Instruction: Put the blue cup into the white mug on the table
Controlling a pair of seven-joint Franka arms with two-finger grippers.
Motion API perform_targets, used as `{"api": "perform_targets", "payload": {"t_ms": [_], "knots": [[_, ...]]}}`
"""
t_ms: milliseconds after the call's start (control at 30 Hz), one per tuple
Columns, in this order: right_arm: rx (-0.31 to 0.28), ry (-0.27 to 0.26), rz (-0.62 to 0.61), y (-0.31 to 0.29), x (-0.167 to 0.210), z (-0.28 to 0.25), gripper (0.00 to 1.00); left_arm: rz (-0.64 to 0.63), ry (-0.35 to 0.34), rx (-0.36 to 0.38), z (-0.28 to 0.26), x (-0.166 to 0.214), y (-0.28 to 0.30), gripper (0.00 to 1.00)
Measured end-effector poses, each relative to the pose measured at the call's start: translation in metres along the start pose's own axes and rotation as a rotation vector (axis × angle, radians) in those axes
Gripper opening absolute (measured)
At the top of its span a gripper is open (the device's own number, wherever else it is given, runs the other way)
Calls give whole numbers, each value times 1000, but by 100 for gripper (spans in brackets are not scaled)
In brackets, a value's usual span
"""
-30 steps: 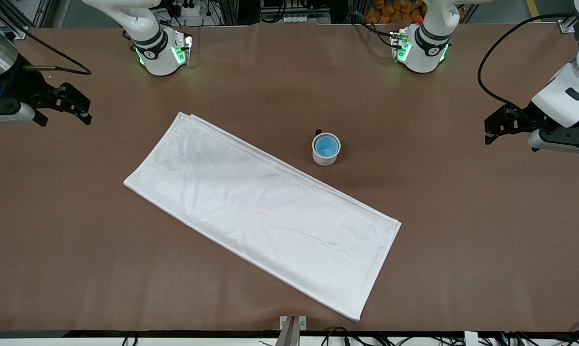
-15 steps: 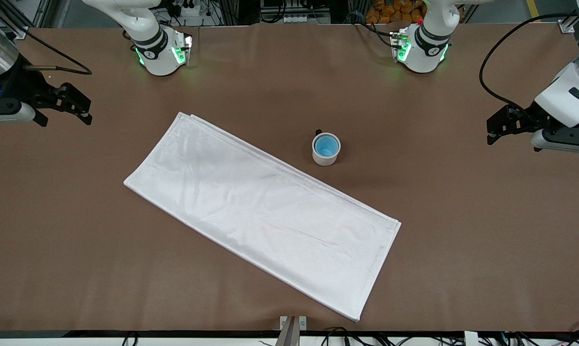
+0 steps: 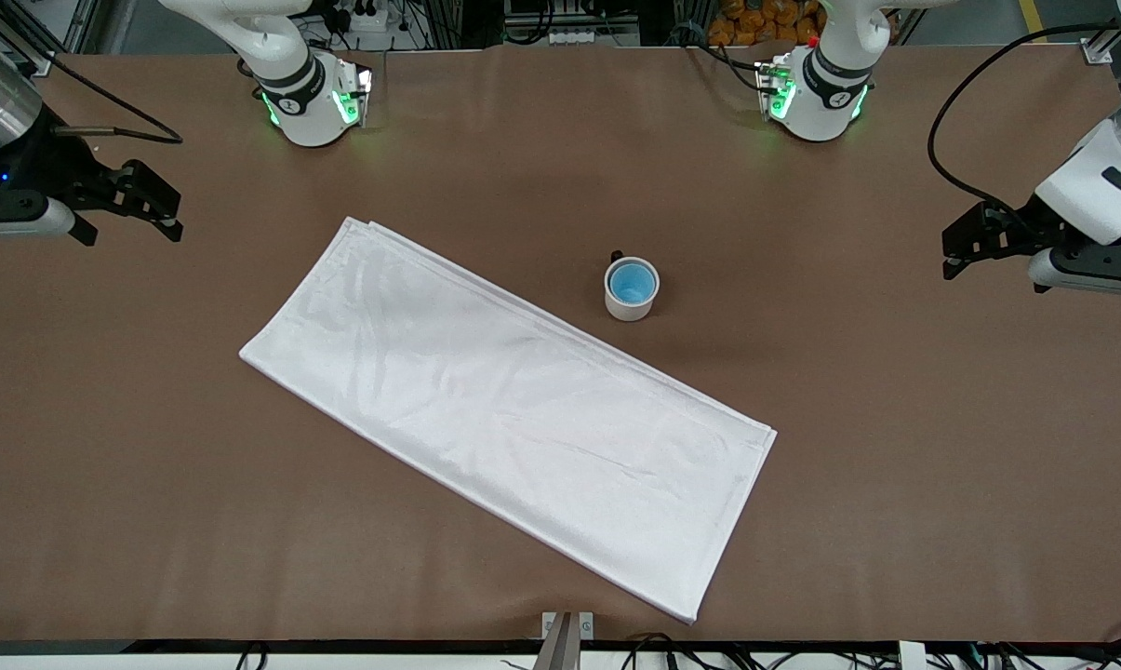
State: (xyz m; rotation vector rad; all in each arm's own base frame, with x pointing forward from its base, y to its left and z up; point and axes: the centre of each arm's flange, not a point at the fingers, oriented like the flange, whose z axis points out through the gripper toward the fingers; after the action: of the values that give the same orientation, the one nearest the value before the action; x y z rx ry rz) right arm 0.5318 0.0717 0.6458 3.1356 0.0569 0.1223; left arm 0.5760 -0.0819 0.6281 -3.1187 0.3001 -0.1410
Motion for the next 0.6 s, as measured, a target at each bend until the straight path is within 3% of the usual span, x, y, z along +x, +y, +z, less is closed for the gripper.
{"api": "perform_targets", "payload": {"t_ms": [600], "knots": [[0,0,0,0,0,0,100,-13,11,-8,-9,-3,-6,100]]}}
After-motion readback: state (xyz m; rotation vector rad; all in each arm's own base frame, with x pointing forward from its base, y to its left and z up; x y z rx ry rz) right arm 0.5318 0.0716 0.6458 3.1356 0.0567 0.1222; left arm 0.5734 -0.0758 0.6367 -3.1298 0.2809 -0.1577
